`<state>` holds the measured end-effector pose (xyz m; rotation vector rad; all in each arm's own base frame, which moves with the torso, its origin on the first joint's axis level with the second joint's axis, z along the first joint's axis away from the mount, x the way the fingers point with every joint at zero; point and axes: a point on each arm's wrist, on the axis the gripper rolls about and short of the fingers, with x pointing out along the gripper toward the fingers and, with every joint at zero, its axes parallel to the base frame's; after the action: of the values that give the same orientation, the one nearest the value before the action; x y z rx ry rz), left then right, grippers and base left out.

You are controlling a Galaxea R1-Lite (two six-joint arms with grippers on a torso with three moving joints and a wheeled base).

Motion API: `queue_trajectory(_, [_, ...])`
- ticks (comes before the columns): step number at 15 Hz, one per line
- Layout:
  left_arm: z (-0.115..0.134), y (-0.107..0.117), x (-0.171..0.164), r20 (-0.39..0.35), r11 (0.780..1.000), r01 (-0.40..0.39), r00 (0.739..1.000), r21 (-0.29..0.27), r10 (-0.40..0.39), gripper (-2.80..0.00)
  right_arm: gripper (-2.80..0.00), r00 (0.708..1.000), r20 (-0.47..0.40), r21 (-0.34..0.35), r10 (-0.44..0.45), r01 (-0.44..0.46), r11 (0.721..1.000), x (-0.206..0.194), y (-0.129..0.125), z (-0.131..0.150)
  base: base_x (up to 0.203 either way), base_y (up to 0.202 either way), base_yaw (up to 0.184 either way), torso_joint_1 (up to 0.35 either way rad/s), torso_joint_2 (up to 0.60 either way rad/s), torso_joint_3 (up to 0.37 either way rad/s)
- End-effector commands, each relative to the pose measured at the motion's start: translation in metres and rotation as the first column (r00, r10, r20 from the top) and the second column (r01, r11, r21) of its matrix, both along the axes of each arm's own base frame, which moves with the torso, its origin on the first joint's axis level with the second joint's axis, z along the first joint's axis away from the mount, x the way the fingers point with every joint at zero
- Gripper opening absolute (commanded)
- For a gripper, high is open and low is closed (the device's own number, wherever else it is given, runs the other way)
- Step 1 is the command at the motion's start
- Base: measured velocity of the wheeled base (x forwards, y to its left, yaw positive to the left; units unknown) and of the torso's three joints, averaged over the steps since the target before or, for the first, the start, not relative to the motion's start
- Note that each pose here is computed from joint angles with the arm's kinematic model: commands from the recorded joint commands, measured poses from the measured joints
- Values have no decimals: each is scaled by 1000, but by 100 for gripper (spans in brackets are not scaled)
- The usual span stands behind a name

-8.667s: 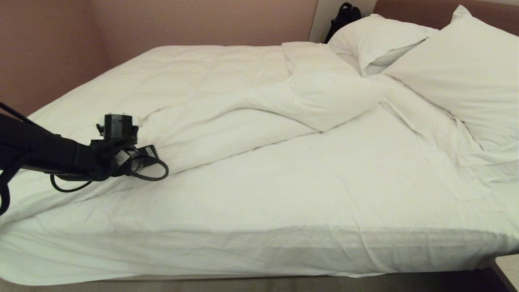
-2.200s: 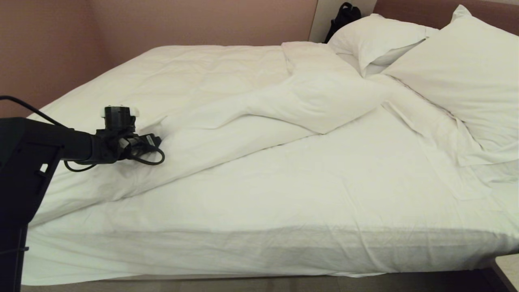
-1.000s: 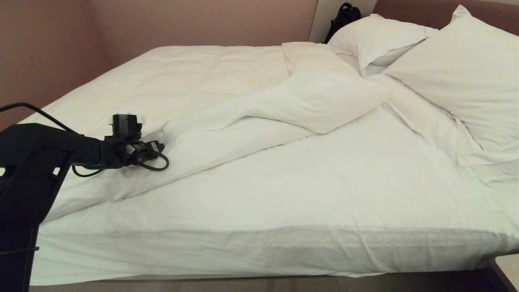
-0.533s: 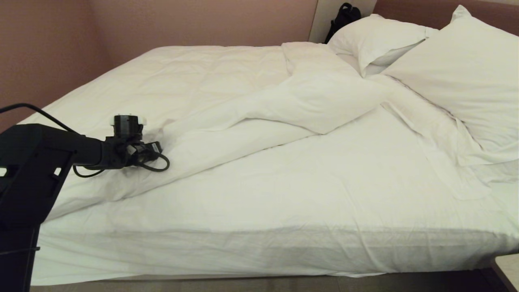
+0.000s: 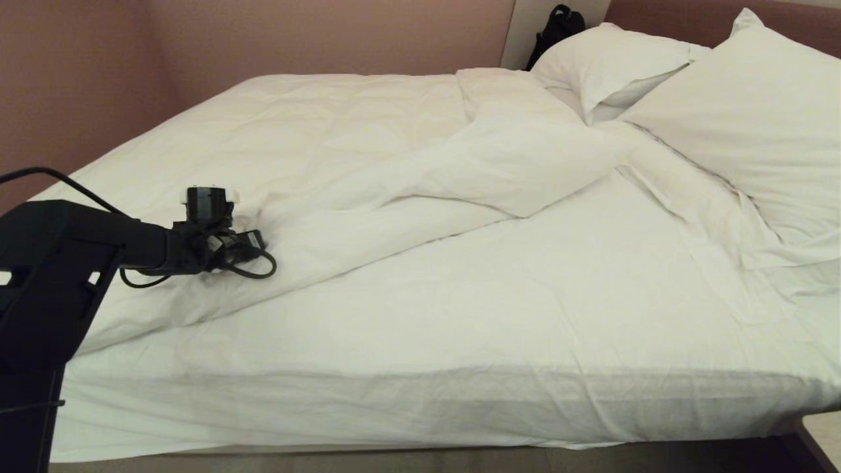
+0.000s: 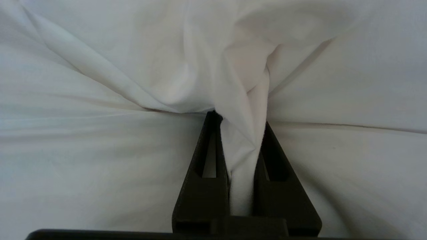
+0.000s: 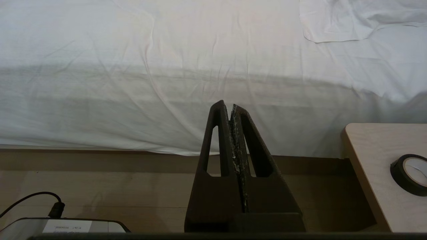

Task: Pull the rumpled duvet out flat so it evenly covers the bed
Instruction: Flatten the corners of the folded blanket

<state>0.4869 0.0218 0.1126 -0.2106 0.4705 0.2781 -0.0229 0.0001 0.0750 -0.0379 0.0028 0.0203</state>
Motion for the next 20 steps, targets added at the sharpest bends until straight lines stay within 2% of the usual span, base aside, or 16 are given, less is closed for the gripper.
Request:
queue_trajectory(1, [1,-1,-1,4,1000,-1,1000,-1,1,-280,-280,1000,-1,0,1,-1,1000,0,0,0,0,0,0,0,0,0])
queue_trajectory(7, [46,-10,-34,47,1000,14,999,-1,-14,-280,-280,1000,-1,0,1,-1,1000,0,0,0,0,0,0,0,0,0])
queue_trajectory(10, [82,-11,-72,85,1000,16,996,1,-16,-280,-280,1000,-1,0,1,-1,1000,0,0,0,0,0,0,0,0,0])
queue_trajectory(14, [95,-18,-117,66,999,43,997,-3,-43,-280,-280,1000,-1,0,1,-1,1000,0,0,0,0,0,0,0,0,0])
queue_trajectory(16, [94,-24,-129,43,998,61,997,-2,-61,-280,-280,1000,-1,0,1,-1,1000,0,0,0,0,0,0,0,0,0])
queue_trajectory(18, [85,-31,-146,-23,997,80,996,-6,-80,-280,-280,1000,-1,1,1,-1,1000,0,0,0,0,0,0,0,0,0])
queue_trajectory(20, [81,-34,-161,-50,996,91,995,-9,-91,-280,-280,1000,-1,0,1,-1,1000,0,0,0,0,0,0,0,0,0])
